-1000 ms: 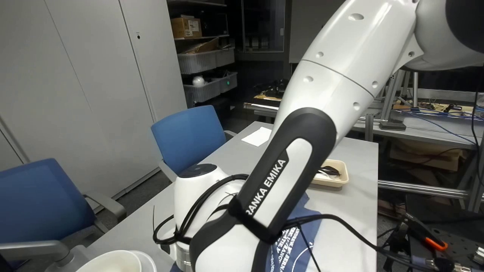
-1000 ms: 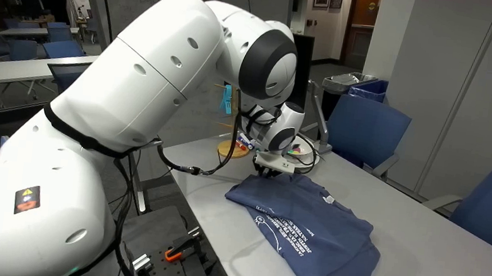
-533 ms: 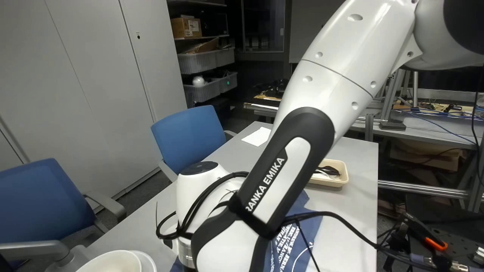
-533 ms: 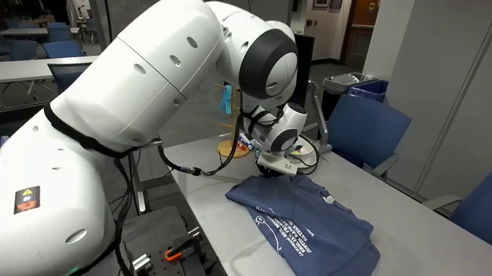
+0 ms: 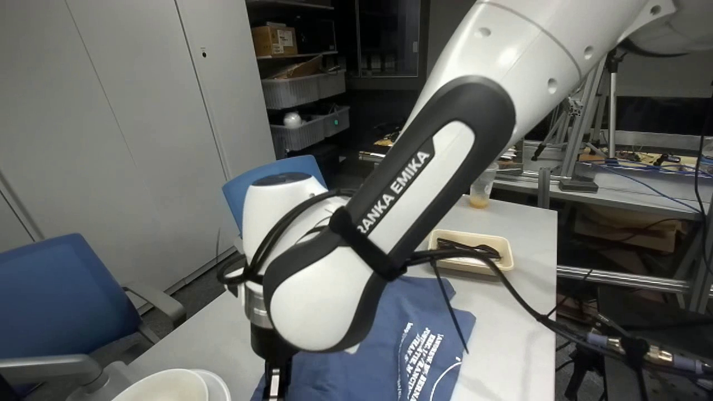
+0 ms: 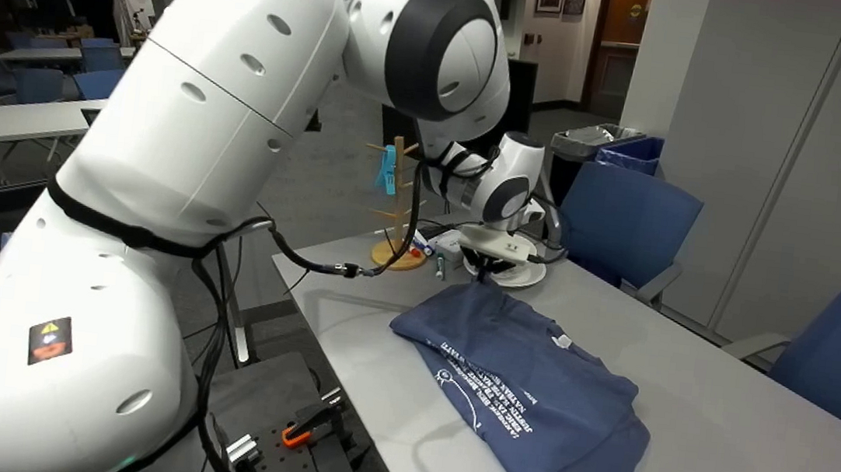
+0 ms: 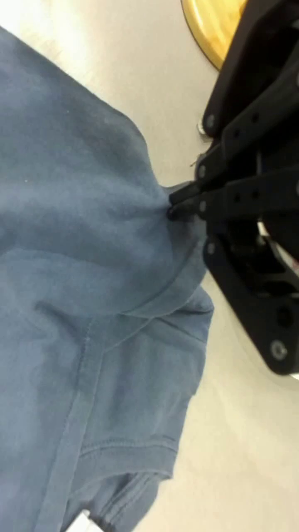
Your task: Unfold the shirt
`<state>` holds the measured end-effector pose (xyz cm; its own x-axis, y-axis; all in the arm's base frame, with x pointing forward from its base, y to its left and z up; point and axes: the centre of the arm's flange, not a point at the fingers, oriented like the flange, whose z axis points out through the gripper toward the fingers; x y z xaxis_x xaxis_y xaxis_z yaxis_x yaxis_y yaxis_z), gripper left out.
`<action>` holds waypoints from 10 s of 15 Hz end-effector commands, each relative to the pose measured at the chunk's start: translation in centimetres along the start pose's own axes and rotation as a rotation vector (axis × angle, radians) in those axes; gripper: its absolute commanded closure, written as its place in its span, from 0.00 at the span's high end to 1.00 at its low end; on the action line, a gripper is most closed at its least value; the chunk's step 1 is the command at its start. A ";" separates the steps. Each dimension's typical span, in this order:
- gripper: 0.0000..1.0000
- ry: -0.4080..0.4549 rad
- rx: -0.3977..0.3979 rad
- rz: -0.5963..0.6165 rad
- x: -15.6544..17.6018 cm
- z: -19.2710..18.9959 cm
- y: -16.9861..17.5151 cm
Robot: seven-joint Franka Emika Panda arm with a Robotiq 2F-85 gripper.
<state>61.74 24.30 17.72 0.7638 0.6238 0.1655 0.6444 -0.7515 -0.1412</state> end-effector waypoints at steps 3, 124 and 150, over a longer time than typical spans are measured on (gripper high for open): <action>0.00 -0.129 -0.034 0.096 -3.0 -7.8 -3.8; 0.86 -0.637 -0.216 0.674 -29.5 -18.6 -5.0; 1.00 -0.128 -0.193 0.676 -21.6 -14.0 -0.5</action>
<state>44.40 8.21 27.85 0.9997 0.0193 -0.0150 0.0194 -0.9998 0.0053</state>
